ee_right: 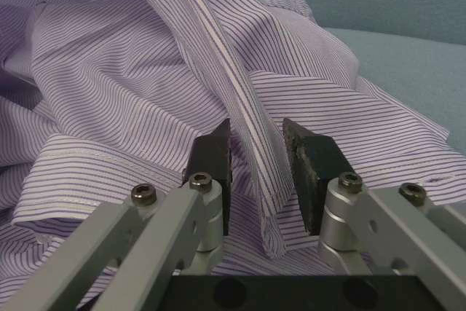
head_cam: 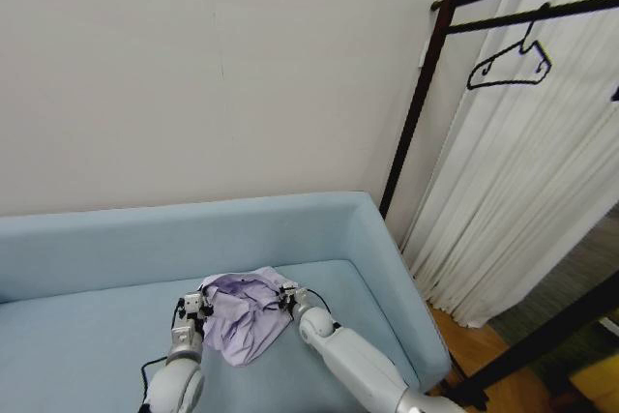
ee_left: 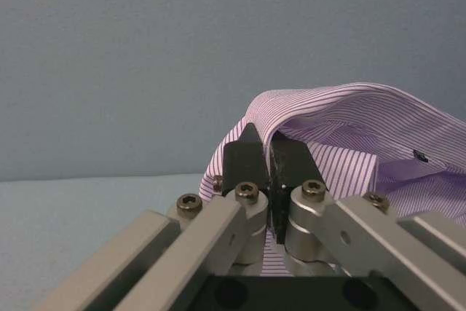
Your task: Pick up the clothes from the sofa and hang them on the clothes hanger.
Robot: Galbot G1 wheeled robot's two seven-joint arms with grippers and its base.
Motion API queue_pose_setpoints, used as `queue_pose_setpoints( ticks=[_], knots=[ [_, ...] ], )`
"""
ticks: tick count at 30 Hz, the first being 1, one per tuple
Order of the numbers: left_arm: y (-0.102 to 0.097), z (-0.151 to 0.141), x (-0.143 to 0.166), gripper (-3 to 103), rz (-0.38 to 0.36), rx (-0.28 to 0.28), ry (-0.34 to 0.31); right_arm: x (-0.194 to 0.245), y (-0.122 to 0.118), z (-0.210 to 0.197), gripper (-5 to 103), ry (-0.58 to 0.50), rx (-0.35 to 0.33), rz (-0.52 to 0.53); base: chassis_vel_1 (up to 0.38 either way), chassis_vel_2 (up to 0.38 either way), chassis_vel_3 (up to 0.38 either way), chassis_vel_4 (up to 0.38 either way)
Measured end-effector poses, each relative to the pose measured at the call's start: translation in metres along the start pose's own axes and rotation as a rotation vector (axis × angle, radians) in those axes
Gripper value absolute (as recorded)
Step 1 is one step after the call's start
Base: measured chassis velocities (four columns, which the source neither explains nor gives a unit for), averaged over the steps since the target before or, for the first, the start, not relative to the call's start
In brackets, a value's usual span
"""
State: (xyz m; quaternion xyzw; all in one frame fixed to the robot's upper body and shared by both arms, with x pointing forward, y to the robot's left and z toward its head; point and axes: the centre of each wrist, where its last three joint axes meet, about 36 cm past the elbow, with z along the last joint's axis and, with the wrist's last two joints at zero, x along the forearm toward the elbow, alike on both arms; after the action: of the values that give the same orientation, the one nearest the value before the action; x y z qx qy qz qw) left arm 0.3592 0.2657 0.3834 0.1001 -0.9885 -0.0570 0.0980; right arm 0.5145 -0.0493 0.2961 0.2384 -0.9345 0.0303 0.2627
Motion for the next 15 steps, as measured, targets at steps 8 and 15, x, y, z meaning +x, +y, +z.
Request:
queue_pose_setpoints(
  ticks=[8, 15],
  knots=[
    [-0.0002, -0.0041, 0.0029, 1, 0.014, 0.009, -0.018, 0.0023, -0.0017, 0.0008, 2, -0.007, -0.004, 0.012, 0.0, 0.0, 0.0, 0.0],
    [0.0003, -0.0067, 0.0078, 1, 0.03, 0.016, -0.042, 0.0079, -0.0033, -0.0032, 1, -0.035, -0.001, 0.025, 0.0, 0.0, 0.0, 0.0]
  ],
)
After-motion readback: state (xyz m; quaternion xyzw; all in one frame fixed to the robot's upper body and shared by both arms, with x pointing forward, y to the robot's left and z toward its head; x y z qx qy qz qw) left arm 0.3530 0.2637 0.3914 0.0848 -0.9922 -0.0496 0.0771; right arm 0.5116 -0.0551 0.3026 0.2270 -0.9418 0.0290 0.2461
